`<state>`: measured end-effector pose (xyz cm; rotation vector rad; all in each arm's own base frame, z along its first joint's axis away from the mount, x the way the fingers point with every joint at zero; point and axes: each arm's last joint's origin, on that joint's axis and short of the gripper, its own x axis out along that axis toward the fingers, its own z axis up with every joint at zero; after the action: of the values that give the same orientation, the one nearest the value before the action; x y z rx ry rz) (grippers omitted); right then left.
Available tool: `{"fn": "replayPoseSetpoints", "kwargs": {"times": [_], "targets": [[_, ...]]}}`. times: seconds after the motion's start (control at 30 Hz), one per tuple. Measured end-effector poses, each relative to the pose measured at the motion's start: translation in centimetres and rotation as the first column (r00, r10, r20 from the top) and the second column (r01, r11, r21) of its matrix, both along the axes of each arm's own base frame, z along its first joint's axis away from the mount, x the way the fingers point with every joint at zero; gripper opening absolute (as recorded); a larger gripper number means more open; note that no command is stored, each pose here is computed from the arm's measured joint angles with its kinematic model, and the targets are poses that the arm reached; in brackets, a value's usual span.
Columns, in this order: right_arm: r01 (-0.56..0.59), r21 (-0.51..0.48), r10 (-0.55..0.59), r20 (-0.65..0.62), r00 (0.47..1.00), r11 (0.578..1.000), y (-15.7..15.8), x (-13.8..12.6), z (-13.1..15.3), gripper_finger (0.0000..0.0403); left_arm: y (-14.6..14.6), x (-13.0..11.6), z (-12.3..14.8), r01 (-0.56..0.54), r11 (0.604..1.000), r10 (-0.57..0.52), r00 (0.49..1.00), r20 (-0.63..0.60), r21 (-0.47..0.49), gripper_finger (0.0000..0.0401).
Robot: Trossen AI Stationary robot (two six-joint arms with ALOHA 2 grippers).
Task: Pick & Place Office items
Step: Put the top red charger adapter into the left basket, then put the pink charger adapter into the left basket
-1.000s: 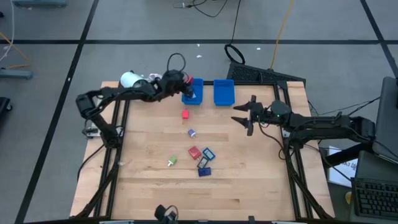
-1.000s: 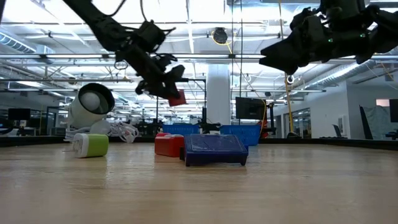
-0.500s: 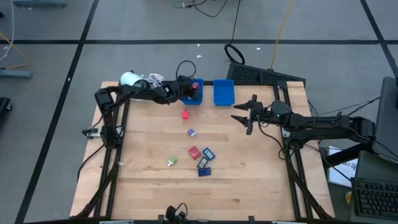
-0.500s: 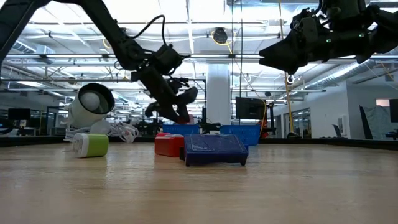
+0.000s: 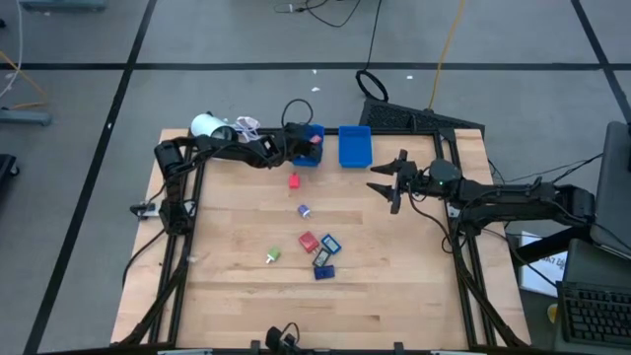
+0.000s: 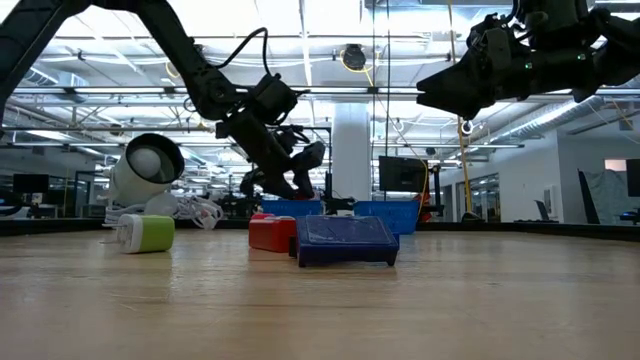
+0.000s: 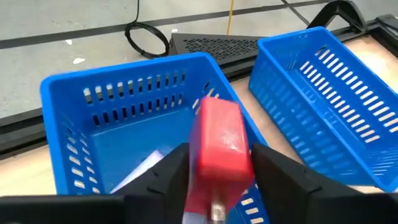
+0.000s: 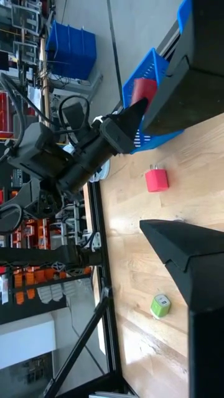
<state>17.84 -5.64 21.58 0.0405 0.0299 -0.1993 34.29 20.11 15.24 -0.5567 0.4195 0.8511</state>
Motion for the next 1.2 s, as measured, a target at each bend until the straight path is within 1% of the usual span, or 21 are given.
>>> {"fn": "replayPoseSetpoints", "kwargs": {"times": [0.13, 0.27, 0.4, 0.47, 0.57, 0.67, 0.77, 0.87, 1.0, 1.1, 1.2], "targets": [[0.000, 0.000, 0.000, 0.000, 1.000, 1.000, 0.0, 0.0, 0.0, 0.0222, 0.0, 0.0, 0.0, 0.001, 1.000, -0.001, 1.000, -0.001, 0.003, 0.0209], [0.000, 0.000, 0.000, 0.000, 1.000, 1.000, 0.0, 0.0, 0.0, 0.0222, 0.1, 0.1, 0.2, 0.002, 1.000, -0.003, 1.000, 0.014, 0.015, 0.0236], [0.000, 0.000, 0.000, 0.000, 1.000, 1.000, 0.0, 0.0, 0.0, 0.0222, 0.1, 0.2, 0.8, 0.056, 0.996, -0.057, 0.998, 0.000, 0.075, 0.0253], [0.000, 0.000, 0.000, 0.000, 1.000, 1.000, 0.0, 0.0, 0.0, 0.0222, 0.0, 0.0, 1.7, 0.090, 0.988, -0.089, 0.996, -0.017, 0.122, 0.0259], [0.000, 0.000, 0.000, 0.000, 1.000, 1.000, 0.0, 0.0, 0.0, 0.0222, -0.5, -0.5, 3.6, 0.148, 0.975, -0.143, 0.989, -0.046, 0.167, 0.0265], [0.000, 0.001, 0.000, -0.002, 1.000, 1.000, 0.0, 0.0, 0.0, 0.0222, -1.5, -1.4, 6.3, 0.193, 0.964, -0.183, 0.981, -0.068, 0.183, 0.0265], [0.000, 0.001, 0.000, -0.002, 1.000, 1.000, 0.0, 0.0, 0.0, 0.0222, -3.0, -2.5, 8.6, 0.259, 0.946, -0.238, 0.963, -0.124, 0.196, 0.0258], [0.000, 0.001, 0.000, -0.002, 1.000, 1.000, 0.0, 0.0, 0.0, 0.0222, -4.7, -3.6, 10.0, 0.308, 0.936, -0.279, 0.944, -0.179, 0.167, 0.0249], [0.000, 0.001, 0.000, -0.002, 1.000, 1.000, 0.0, 0.0, 0.0, 0.0222, -6.9, -4.6, 10.6, 0.326, 0.942, -0.305, 0.929, -0.209, 0.073, 0.0241], [0.000, 0.001, 0.000, -0.002, 1.000, 1.000, 0.0, 0.0, 0.0, 0.0222, -8.5, -4.5, 9.6, 0.326, 0.945, -0.319, 0.924, -0.211, -0.003, 0.0235], [0.000, 0.000, 0.000, 0.000, 1.000, 1.000, 0.0, 0.0, 0.0, 0.0222, -10.0, -4.5, 7.9, 0.308, 0.948, -0.317, 0.927, -0.198, -0.079, 0.0229]]}}
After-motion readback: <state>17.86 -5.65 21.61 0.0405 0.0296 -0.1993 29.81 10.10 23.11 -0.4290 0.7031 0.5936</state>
